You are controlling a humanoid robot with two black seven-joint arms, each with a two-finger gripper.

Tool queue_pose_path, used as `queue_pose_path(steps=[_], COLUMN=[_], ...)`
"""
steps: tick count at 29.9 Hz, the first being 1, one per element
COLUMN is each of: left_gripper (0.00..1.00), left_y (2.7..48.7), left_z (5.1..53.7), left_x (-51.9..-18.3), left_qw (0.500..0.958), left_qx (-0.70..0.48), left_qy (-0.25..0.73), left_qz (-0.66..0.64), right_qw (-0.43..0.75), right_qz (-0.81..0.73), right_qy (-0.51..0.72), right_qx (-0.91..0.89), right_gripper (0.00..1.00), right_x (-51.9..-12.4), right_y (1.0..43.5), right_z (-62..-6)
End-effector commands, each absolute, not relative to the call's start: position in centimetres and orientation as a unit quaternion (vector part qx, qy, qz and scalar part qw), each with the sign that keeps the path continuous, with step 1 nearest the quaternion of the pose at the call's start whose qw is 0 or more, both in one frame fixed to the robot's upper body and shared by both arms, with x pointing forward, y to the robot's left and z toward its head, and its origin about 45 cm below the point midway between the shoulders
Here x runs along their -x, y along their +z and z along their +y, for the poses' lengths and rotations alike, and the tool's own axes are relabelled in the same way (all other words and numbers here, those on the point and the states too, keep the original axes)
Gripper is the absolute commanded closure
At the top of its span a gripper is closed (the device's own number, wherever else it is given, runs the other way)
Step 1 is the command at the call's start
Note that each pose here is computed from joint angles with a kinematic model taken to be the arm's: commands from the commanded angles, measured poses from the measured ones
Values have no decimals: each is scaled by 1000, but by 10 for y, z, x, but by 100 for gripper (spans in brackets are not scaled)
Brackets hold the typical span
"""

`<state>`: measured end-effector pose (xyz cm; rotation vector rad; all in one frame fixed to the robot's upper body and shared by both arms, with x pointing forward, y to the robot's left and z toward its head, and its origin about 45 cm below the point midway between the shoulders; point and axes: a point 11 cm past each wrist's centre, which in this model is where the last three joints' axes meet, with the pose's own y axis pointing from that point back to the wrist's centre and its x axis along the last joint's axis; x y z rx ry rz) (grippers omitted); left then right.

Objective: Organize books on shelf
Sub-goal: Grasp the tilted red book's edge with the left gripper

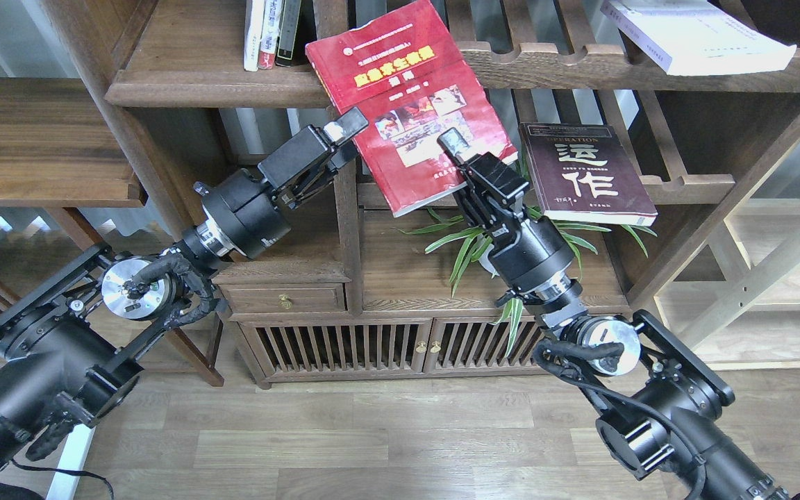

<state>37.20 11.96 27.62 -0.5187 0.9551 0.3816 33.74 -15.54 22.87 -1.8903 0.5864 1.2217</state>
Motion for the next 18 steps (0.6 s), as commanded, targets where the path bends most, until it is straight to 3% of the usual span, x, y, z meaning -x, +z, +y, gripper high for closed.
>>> queue_pose_path(steps=[1,18], left_gripper=[1,1], left_y=[277,280], left_z=[119,104], left_x=[-374,-378], left_qw=[840,845], left_qx=[242,234], left_qy=[179,169], left_qz=[451,451], right_qw=[393,385], right_qz=[230,229], right_qy=[484,481], right_qx=[747,754], right_gripper=[97,97], right_x=[-336,-335], right_y=[227,227], right_z=[-154,-152])
